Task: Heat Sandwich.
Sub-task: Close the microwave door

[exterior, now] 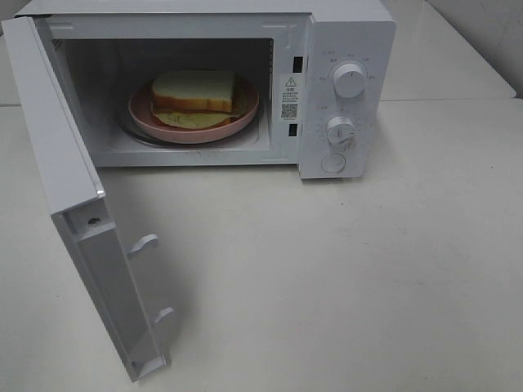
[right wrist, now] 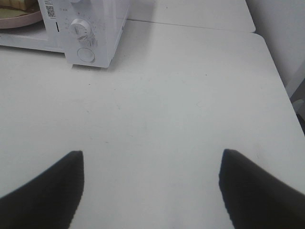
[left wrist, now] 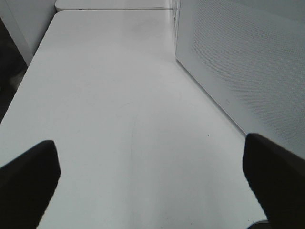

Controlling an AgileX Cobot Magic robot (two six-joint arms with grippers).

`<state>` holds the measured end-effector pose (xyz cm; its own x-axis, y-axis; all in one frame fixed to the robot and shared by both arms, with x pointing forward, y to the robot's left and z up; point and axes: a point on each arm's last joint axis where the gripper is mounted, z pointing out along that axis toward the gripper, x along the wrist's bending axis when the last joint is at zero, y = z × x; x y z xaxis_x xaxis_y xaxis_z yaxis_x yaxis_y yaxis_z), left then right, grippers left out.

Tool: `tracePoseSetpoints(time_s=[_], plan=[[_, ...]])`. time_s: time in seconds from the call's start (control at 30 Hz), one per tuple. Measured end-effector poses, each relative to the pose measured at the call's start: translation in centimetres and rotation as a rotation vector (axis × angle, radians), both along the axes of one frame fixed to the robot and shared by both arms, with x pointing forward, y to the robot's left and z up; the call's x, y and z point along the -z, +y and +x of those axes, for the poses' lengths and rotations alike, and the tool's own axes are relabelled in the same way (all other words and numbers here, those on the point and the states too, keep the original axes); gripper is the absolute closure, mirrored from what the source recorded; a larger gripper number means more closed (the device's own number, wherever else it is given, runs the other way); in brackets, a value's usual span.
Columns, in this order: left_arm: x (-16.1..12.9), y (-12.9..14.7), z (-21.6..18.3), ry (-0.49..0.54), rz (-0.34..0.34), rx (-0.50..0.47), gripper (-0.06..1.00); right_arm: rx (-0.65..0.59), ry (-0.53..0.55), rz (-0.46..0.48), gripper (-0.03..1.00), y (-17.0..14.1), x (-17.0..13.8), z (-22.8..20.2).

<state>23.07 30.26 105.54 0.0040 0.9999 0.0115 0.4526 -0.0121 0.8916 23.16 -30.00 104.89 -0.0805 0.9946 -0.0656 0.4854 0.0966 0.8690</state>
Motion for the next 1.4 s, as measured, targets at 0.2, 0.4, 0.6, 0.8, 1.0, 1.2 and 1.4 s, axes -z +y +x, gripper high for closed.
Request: tracePoseSetpoints(time_s=[0.2, 0.4, 0.6, 0.8, 1.0, 1.2, 1.4], plan=[[0.0, 0.0, 0.0, 0.0, 0.0, 0.0, -0.05, 0.0, 0.0, 0.0, 0.21, 0.0, 0.0, 0.0], [0.0, 0.0, 0.0, 0.0, 0.0, 0.0, -0.05, 0.0, 0.0, 0.0, 0.21, 0.0, 0.0, 0.0], [0.0, 0.0, 0.0, 0.0, 0.0, 0.0, -0.05, 0.0, 0.0, 0.0, 0.21, 0.0, 0.0, 0.0], [-0.6, 0.0, 0.0, -0.011, 0.0, 0.0, -0.04, 0.0, 0.0, 0.0, 0.21, 0.0, 0.0, 0.0], [-1.4, 0.0, 1.7, 0.045, 0.001, 0.0, 0.03, 0.0, 0.0, 0.0, 0.21, 0.0, 0.0, 0.0], [-1.7, -0.1, 4.4, 0.109, 0.002, 0.001, 0.23, 0.0, 0.0, 0.0, 0.21, 0.0, 0.0, 0.0], [-1.6, 0.0, 7.8, 0.148, 0.018, -0.002, 0.59, 0.0, 0.0, 0.0, 0.21, 0.0, 0.0, 0.0]])
